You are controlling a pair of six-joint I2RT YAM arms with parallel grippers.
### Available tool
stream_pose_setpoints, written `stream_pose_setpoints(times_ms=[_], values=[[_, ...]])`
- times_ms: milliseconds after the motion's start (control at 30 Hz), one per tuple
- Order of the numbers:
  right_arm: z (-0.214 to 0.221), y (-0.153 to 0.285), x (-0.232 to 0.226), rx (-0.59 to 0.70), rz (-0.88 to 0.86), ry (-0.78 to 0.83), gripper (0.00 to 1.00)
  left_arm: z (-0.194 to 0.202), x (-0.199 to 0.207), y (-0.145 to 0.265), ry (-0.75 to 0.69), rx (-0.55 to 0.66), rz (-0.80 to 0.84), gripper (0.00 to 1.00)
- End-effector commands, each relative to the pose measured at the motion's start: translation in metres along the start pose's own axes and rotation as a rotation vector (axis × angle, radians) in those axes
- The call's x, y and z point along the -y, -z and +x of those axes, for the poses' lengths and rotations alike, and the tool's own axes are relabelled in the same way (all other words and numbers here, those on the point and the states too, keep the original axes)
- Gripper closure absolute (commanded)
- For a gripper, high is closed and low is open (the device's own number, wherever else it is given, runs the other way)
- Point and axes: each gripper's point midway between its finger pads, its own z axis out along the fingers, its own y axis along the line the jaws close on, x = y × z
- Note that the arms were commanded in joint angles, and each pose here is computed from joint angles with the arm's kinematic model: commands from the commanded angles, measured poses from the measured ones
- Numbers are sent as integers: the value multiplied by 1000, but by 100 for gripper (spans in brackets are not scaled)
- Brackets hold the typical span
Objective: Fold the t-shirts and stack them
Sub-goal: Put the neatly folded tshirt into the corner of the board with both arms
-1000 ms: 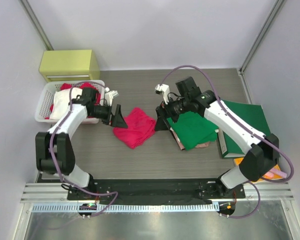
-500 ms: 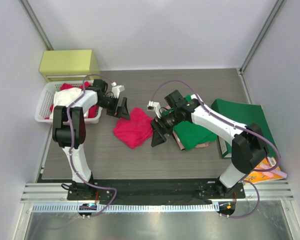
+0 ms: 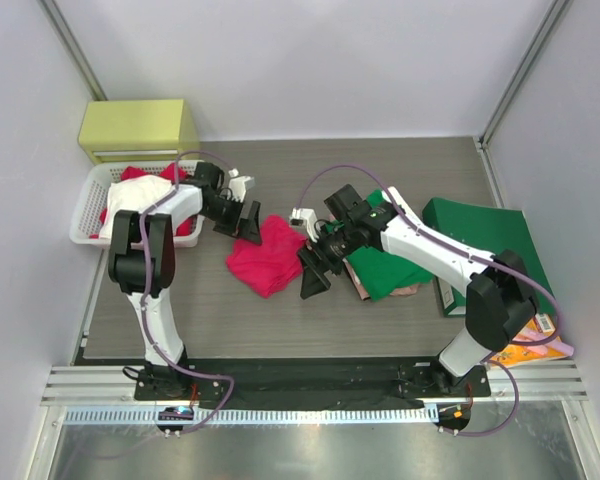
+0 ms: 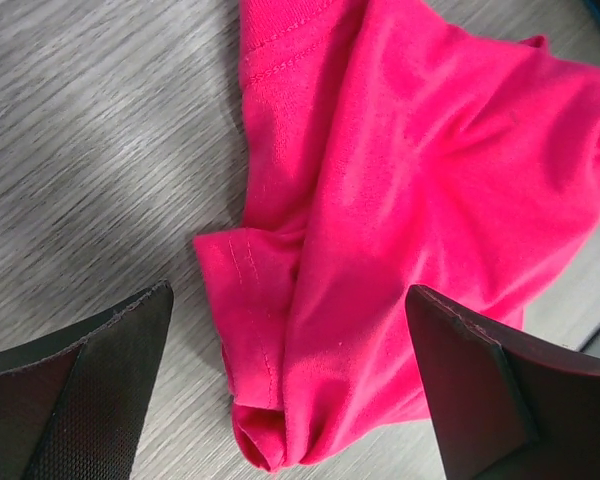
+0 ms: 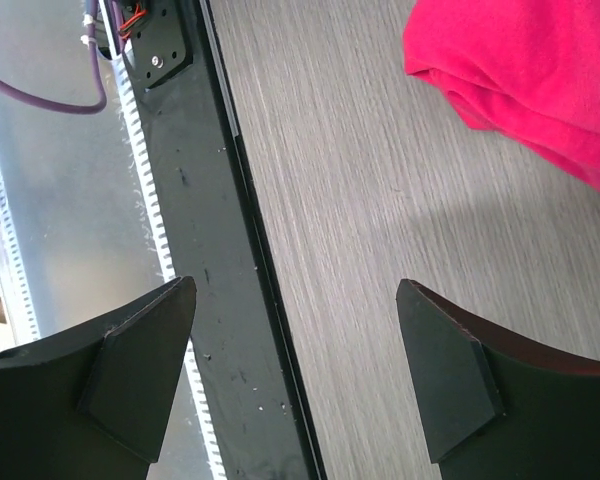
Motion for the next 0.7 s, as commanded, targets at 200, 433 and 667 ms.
stream_pose_setpoints(times_ms=[200, 433, 667], values=[[-5, 9, -2, 44, 34, 78, 13, -36, -15, 86, -79, 297, -330, 0], [-2, 8, 4, 37, 54, 72, 12, -30, 32, 104, -107, 357, -365, 100], [-2, 8, 6, 35, 61, 70, 13, -19, 57, 61, -144, 244, -247, 100]])
